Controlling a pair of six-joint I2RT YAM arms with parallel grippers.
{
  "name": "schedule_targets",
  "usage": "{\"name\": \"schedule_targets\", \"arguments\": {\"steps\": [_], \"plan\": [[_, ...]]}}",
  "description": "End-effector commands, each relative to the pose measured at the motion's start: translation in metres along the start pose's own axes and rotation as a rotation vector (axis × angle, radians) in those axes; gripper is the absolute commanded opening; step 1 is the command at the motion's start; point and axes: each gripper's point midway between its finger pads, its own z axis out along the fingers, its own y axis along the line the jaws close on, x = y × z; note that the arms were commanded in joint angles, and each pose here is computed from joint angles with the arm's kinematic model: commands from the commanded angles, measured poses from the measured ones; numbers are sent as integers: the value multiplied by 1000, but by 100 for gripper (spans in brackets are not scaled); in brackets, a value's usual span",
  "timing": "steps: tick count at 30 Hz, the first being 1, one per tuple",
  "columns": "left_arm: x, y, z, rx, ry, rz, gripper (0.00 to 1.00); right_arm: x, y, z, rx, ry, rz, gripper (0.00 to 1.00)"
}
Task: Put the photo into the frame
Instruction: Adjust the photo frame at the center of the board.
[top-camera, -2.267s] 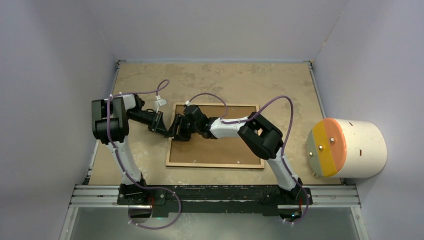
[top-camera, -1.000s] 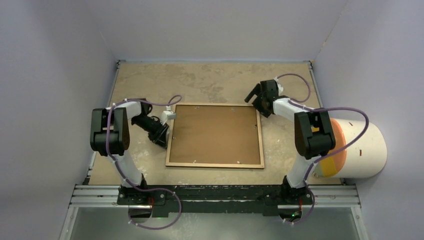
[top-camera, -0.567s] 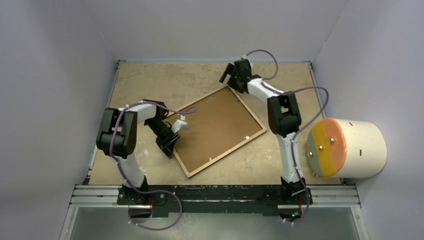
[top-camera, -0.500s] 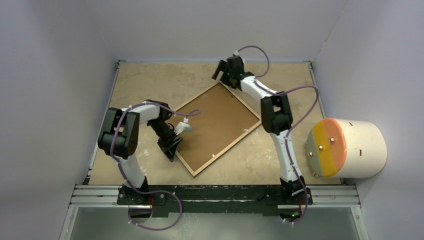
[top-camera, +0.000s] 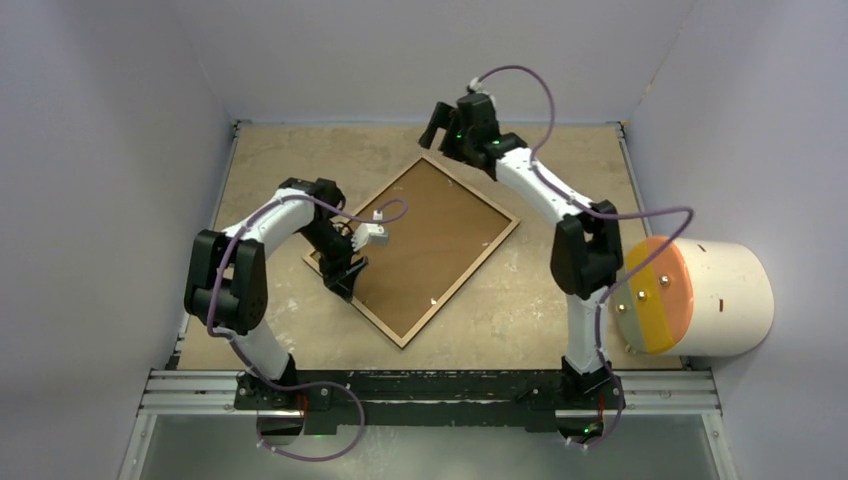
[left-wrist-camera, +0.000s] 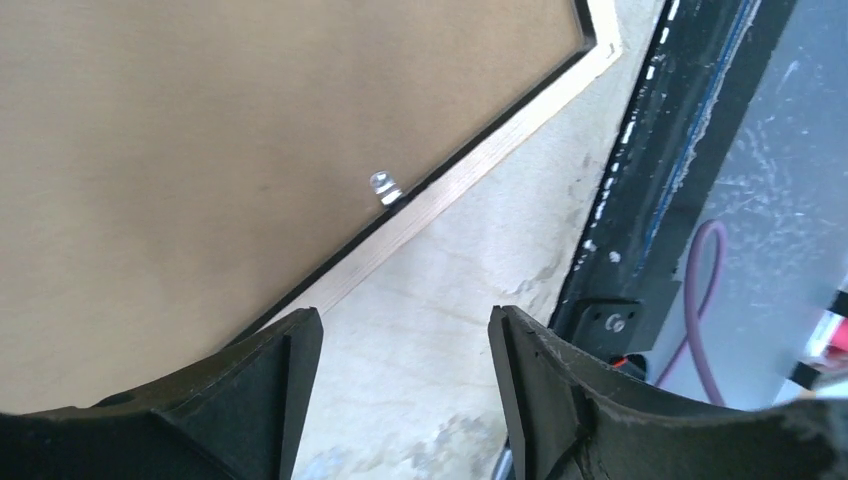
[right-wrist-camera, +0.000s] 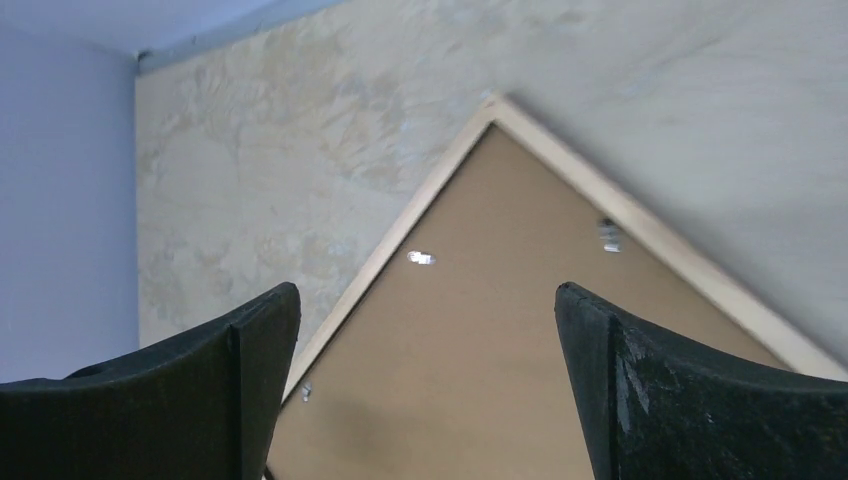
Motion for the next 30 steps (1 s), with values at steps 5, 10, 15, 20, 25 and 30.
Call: {"name": "schedule_targets", "arguments": {"steps": [5, 10, 15, 20, 25, 30], "plan": [[-20, 85, -86, -275, -157, -36, 64, 20, -64, -87, 73, 7, 70, 99], [-12, 177, -118, -360, -268, -288, 51, 86, -88, -121, 43, 131, 152, 99], [-3, 213, -107, -319, -294, -366, 39, 127, -100, -145, 3, 203, 215, 99], [4, 210, -83, -256, -295, -370, 29, 157, -111, -148, -13, 266, 276, 99], [13, 180, -55, -162, -266, -322, 21, 161, -119, -132, -19, 280, 313, 99], [20, 132, -23, -58, -213, -233, 19, 143, -129, -120, 6, 252, 321, 99]]}}
